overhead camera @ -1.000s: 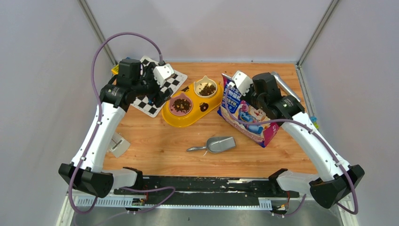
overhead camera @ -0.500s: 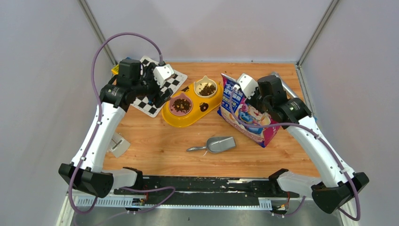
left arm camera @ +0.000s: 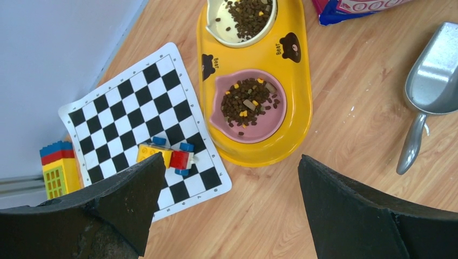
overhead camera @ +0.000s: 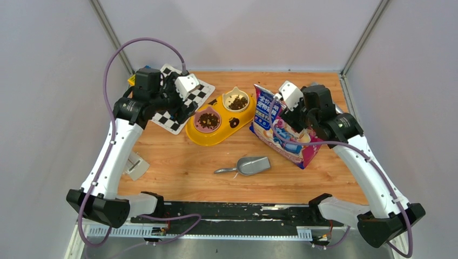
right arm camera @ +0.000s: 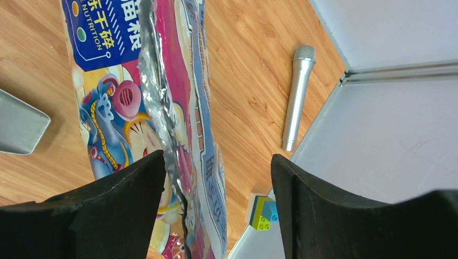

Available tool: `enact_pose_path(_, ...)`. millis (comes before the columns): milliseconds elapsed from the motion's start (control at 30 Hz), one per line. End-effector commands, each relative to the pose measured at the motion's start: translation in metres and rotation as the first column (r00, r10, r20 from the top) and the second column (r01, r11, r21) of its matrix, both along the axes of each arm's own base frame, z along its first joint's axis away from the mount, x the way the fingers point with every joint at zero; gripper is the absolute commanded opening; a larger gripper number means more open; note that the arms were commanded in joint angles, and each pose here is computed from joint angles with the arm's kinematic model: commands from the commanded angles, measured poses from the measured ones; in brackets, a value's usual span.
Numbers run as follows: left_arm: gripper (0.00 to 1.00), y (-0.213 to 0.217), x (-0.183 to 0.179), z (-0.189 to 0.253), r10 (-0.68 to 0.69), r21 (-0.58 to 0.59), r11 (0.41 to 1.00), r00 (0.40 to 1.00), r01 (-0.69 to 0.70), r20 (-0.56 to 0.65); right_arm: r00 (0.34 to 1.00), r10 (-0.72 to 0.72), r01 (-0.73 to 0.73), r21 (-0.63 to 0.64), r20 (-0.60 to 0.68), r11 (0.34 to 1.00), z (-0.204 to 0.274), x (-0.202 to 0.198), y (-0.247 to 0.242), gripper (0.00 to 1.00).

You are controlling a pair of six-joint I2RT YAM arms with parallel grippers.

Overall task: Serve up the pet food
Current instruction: Close the pet food bag at the center of the board.

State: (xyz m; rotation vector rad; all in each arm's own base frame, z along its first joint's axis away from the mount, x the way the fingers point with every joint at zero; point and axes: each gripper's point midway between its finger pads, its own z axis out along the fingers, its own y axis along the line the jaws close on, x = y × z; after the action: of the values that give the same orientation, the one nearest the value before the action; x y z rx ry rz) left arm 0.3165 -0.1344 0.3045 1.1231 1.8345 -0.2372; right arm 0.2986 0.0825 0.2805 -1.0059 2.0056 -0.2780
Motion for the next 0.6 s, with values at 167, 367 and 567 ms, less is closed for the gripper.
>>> enact_pose_path(167, 1.00, 0.004, -0.003, 0.028, 0.011, -0.021, 1.000, 0.997, -0.010, 0.074, 1.000, -0.023, 0.023, -0.018, -0.021, 1.000, -0.004, -0.018, -0.018, 0.37)
enact_pose_path(367, 1.00, 0.004, -0.002, 0.033, 0.011, -0.027, 1.000, 0.996, -0.009, 0.086, 0.998, -0.055, 0.054, 0.039, 0.022, 0.998, 0.011, -0.011, -0.027, 0.00)
enact_pose_path(567, 1.00, 0.006, -0.001, 0.036, 0.026, -0.024, 0.999, 0.995, -0.023, 0.095, 0.997, -0.032, 0.024, 0.111, 0.070, 0.993, 0.032, -0.009, -0.017, 0.64)
